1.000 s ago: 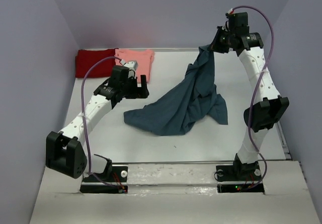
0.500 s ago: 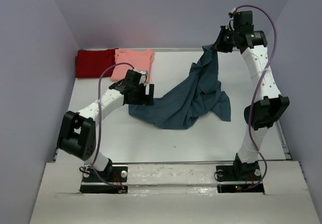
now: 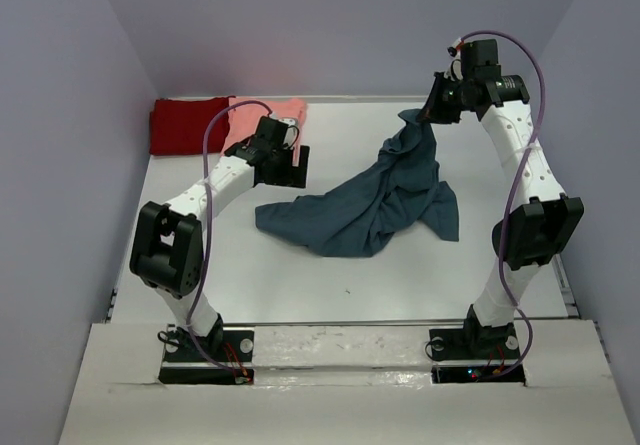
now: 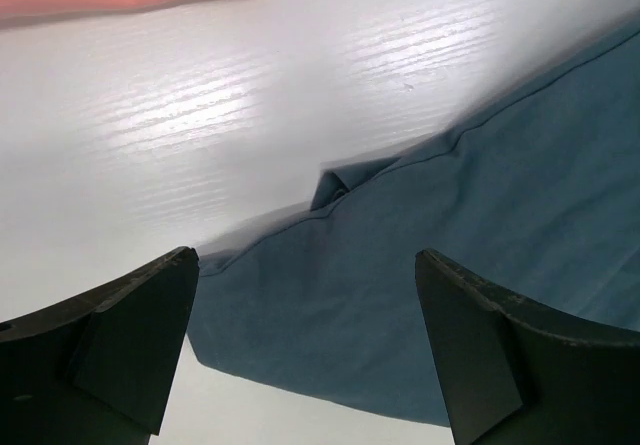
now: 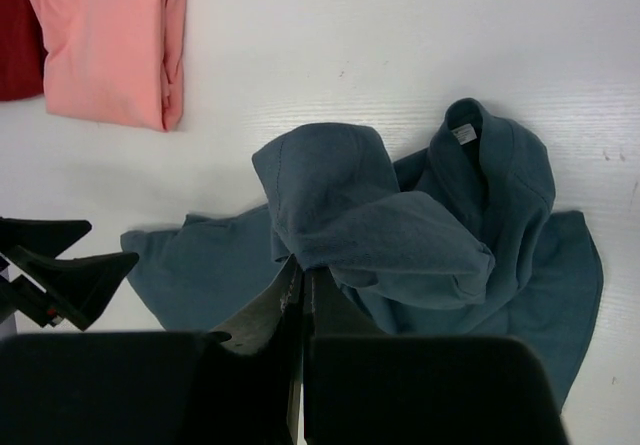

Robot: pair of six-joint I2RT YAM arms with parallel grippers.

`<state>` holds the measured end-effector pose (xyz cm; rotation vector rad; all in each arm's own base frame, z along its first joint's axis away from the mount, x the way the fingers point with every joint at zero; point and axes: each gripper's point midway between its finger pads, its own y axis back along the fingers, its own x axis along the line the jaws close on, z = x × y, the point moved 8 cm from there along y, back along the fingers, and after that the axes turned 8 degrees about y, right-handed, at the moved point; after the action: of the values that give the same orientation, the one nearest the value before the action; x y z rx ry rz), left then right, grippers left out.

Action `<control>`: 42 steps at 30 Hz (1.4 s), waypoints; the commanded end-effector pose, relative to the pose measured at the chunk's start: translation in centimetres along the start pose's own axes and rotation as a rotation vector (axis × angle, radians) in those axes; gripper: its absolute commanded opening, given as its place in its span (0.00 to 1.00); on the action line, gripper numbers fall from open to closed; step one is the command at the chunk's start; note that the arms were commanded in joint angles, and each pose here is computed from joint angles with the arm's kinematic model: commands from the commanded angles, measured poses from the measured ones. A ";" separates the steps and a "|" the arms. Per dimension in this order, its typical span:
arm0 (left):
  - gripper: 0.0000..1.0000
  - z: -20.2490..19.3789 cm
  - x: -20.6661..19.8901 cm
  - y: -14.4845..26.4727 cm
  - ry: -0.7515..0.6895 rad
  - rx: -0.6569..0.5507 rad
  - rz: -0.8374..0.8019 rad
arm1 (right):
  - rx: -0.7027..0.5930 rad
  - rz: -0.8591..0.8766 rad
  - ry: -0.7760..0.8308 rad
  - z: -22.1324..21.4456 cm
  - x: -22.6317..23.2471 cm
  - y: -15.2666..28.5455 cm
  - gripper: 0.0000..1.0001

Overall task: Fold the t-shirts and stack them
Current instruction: Flatten out the tshirt

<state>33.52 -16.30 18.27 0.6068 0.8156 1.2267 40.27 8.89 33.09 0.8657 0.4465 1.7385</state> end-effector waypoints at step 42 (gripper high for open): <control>0.25 -3.8 0.2 -5.4 -0.089 0.235 -0.142 | -0.108 0.103 0.080 1.3 1.5 2.9 0.00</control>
<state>33.56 -17.66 10.95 0.7776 0.9243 0.9848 39.81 9.34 33.88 0.8491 0.4272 1.8258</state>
